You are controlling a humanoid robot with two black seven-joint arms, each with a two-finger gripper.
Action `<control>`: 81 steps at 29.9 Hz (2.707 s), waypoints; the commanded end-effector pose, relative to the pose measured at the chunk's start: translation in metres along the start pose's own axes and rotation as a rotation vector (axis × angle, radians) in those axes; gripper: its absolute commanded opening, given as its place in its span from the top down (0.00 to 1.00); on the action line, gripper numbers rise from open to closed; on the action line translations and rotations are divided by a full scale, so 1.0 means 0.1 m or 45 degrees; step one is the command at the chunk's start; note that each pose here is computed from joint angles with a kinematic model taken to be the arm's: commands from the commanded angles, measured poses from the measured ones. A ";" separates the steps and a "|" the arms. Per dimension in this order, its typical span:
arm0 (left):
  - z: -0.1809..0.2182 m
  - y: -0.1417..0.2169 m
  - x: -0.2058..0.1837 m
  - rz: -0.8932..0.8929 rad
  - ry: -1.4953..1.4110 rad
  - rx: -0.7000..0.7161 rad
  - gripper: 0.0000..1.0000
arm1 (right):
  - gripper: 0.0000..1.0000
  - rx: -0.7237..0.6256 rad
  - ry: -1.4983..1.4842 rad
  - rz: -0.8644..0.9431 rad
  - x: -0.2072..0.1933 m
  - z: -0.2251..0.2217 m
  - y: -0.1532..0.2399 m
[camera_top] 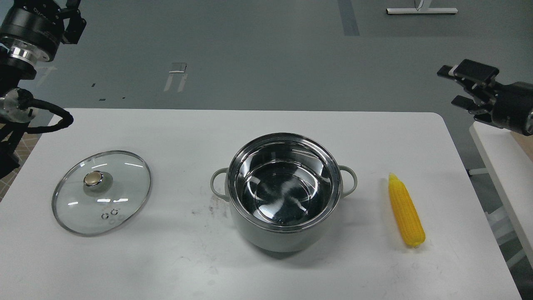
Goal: Open pot and put corn in
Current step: 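Lower the right gripper onto the yellow corn cob and grasp it, then lift the corn cob upright with the right gripper, then carry the corn cob over the open pot and lower it inside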
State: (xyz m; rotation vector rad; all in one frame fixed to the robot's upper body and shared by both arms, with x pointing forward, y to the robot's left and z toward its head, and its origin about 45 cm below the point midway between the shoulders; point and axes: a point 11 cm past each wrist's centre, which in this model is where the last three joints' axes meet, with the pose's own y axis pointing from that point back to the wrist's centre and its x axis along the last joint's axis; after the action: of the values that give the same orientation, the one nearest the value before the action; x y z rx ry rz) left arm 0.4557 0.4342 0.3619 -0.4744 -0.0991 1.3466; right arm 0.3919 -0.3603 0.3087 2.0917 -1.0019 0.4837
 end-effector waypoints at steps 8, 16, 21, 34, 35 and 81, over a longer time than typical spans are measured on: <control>-0.16 0.07 -0.10 -0.030 0.178 -0.033 0.02 | 0.00 -0.211 0.599 -0.337 -1.06 0.10 -0.17; -0.24 0.04 -0.17 -0.041 0.204 -0.029 0.02 | 0.00 -0.362 0.733 -0.471 -1.50 0.60 -0.13; -0.38 0.00 -0.31 -0.041 0.235 -0.018 0.02 | 0.04 -0.401 0.687 -0.491 -1.61 0.74 -0.22; -0.40 -0.03 -0.37 -0.053 0.251 -0.023 0.02 | 0.55 -0.433 0.635 -0.528 -1.85 0.83 -0.31; -0.40 -0.03 -0.37 -0.053 0.251 -0.023 0.02 | 0.60 -0.436 0.634 -0.530 -1.85 0.84 -0.31; -0.21 -0.14 -0.39 -0.065 0.262 -0.085 0.02 | 1.00 0.332 0.977 -0.442 -2.23 -1.68 -1.04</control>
State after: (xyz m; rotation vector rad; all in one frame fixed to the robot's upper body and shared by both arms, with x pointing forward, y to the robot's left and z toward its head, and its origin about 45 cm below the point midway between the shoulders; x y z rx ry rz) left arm 0.4656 0.3906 0.3513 -0.6535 0.0196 1.2485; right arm 0.3361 -0.0810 0.2373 1.9618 -0.1476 1.1623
